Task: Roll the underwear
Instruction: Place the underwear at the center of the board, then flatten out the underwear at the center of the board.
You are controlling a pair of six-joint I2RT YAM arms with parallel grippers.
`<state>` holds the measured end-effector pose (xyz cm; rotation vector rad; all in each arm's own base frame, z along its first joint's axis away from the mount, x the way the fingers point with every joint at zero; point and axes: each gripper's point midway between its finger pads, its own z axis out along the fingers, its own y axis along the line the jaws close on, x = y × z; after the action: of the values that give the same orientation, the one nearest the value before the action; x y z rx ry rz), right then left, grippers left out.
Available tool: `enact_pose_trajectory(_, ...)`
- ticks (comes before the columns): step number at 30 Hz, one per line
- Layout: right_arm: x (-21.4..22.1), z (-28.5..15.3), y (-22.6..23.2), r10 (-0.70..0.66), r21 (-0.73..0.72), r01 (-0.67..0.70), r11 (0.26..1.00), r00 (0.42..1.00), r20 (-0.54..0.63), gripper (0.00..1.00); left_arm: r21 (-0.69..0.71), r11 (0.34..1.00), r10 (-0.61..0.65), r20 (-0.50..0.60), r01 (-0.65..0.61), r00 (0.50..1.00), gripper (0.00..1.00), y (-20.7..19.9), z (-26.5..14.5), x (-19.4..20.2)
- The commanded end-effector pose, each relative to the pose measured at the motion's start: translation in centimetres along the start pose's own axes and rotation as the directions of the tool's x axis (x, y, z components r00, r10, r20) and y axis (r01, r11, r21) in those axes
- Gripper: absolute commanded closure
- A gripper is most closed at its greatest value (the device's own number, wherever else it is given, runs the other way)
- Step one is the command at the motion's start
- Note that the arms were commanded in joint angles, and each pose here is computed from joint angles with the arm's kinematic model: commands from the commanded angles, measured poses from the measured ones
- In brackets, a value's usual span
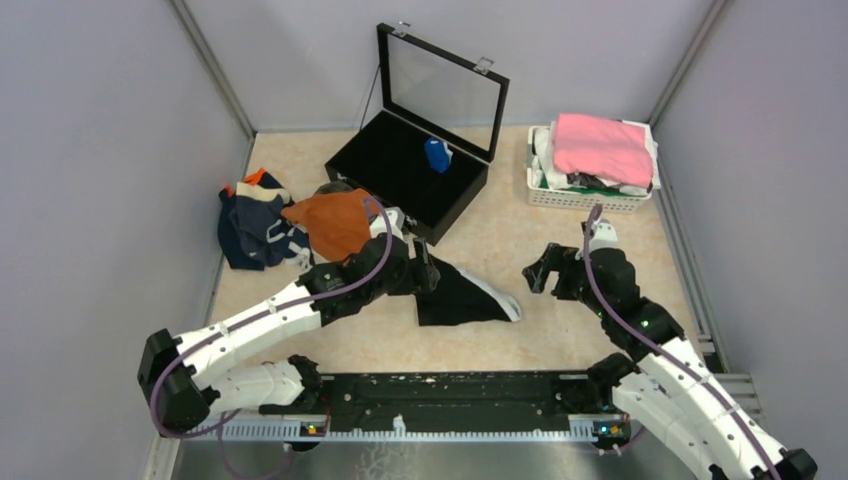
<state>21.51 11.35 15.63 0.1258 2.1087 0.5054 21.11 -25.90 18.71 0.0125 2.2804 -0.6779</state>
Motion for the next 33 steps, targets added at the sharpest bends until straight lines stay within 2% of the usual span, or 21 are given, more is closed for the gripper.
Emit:
enact_pose_trajectory(1,-1.3,0.5,2.3,-0.002,-0.095,0.003,0.995,1.0,0.007,0.1,-0.155,0.975,-0.163,0.002,0.162,0.987,0.16,4.4,0.7,3.0)
enact_pose_trajectory(8,-0.2,1.3,3.1,-0.027,-0.138,0.019,0.99,0.998,-0.056,0.11,-0.231,0.953,-0.202,0.006,0.198,0.979,0.17,6.5,2.8,4.9)
enact_pose_trajectory(19,0.2,1.2,2.9,-0.026,-0.14,0.018,0.99,0.998,-0.06,0.11,-0.267,0.932,-0.254,0.005,0.246,0.967,0.27,7.4,6.3,6.3)
enact_pose_trajectory(28,0.0,0.8,2.8,-0.031,-0.138,0.024,0.99,0.998,-0.049,0.11,-0.334,0.926,-0.167,0.047,0.173,0.985,0.74,9.1,7.7,5.2)
enact_pose_trajectory(33,-0.3,0.3,2.6,-0.032,-0.128,0.028,0.991,0.999,-0.03,0.1,-0.31,0.946,-0.073,0.07,0.091,0.995,1.0,8.0,7.4,2.4)
